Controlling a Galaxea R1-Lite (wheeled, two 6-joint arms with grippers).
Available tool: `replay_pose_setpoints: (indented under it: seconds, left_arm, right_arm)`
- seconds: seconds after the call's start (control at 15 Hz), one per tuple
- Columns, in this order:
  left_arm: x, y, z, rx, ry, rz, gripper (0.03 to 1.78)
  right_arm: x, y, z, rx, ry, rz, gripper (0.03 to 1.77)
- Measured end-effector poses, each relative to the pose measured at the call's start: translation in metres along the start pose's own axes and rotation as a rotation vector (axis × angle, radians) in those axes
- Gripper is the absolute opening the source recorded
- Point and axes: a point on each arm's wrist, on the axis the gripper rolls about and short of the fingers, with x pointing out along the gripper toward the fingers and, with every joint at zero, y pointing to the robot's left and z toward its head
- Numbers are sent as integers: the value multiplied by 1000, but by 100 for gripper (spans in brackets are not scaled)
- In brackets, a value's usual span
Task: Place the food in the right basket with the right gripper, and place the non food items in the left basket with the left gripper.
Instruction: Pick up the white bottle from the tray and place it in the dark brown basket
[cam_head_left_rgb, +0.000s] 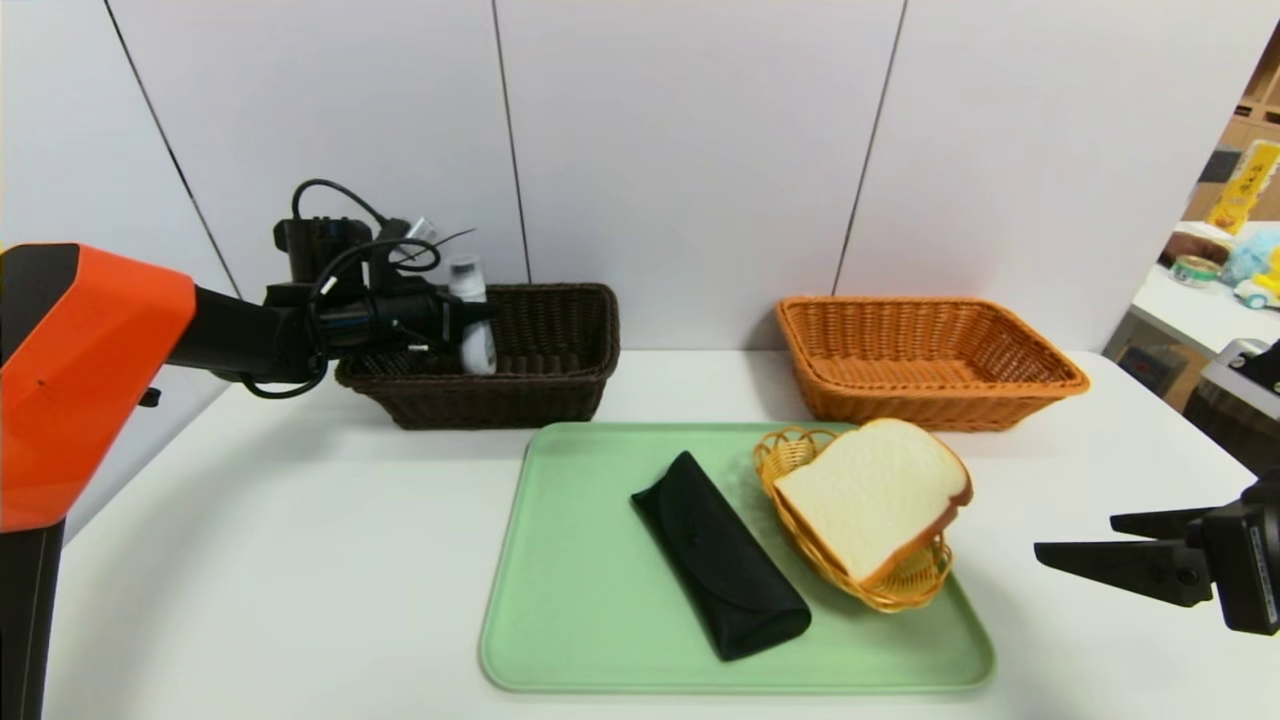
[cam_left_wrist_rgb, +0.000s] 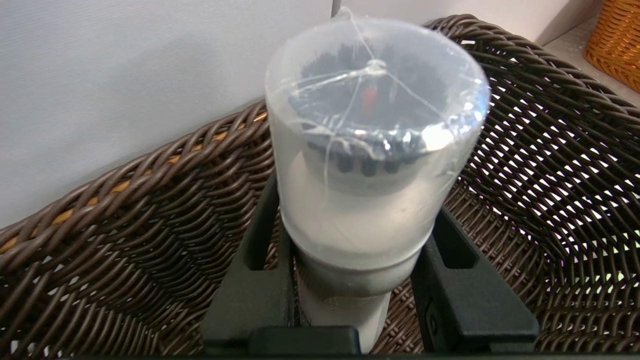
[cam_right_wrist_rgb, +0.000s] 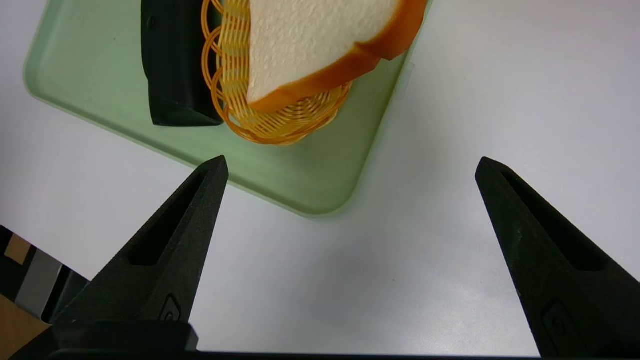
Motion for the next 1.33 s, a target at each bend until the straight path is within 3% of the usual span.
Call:
replay_pose_setpoints:
  seconds: [1.33]
  left_arm:
    - [-6, -4, 3, 17, -13, -1, 65]
  right_arm:
    - [-1, 0, 0, -1, -4, 1, 171]
